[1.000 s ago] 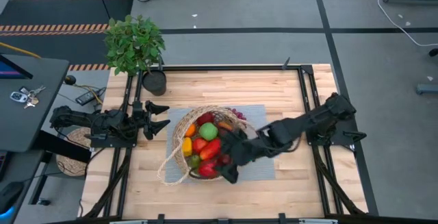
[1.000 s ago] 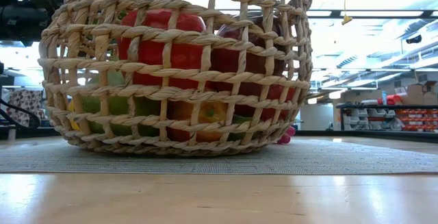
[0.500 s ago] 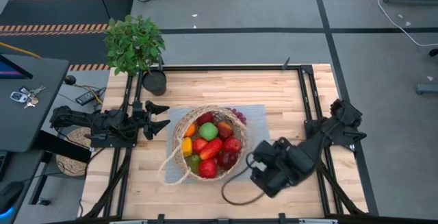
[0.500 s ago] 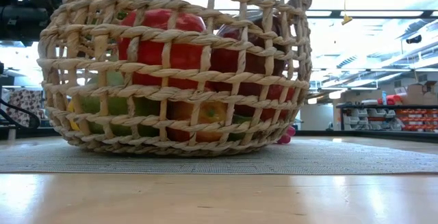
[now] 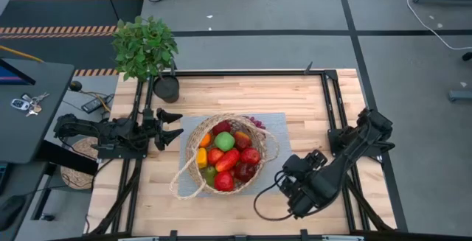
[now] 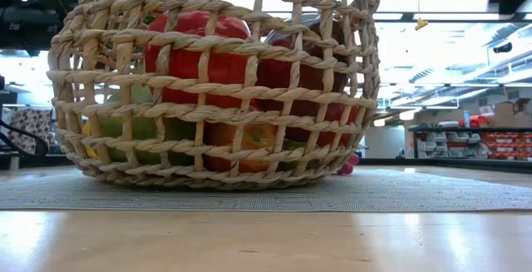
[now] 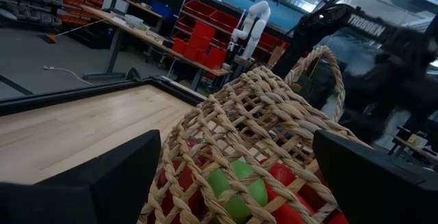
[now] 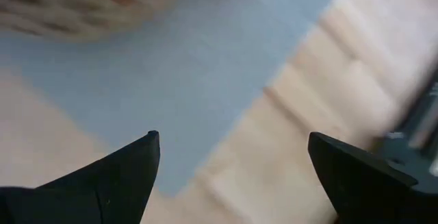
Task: Build produce basket
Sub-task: Put the red grapes into the brown basket
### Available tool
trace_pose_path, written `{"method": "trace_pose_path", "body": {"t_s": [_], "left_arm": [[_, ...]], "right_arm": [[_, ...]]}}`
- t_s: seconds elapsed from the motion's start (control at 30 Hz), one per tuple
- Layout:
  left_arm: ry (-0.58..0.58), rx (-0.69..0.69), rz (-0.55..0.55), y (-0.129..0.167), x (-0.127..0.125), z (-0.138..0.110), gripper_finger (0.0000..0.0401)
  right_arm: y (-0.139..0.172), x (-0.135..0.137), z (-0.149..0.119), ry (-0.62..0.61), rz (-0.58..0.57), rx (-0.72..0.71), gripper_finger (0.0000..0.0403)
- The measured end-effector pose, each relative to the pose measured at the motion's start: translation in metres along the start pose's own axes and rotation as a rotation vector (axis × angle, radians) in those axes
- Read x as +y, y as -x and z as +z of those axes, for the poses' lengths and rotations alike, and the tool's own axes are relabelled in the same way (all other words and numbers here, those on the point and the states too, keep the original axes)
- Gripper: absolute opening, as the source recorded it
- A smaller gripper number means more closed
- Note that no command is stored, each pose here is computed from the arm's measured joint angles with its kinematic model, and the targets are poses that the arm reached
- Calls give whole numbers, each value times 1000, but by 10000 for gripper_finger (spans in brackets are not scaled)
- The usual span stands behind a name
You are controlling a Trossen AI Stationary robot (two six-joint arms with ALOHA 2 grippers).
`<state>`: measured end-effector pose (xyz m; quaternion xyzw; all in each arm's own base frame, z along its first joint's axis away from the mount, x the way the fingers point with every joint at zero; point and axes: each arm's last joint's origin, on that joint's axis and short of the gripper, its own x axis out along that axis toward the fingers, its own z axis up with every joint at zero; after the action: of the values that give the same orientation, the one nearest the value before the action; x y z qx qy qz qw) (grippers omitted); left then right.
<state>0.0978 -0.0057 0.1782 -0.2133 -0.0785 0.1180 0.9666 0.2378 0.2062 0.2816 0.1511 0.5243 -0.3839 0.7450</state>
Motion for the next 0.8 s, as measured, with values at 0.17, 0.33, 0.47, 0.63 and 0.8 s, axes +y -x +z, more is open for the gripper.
{"method": "trace_pose_path", "body": {"t_s": [0.17,0.33,0.47,0.63,0.8], "left_arm": [[0,0,0,0,0,0,389],[0,0,0,0,0,0,389],[0,0,0,0,0,0,389],[0,0,0,0,0,0,389],[0,0,0,0,0,0,389]], "right_arm": [[-51,-26,-13,35,-123,10,375],[-95,-65,-14,-55,27,-1,375],[-113,-96,-10,-139,92,-142,374],[-122,-123,-2,-150,124,-276,374],[-135,-143,16,-97,160,-330,374]]}}
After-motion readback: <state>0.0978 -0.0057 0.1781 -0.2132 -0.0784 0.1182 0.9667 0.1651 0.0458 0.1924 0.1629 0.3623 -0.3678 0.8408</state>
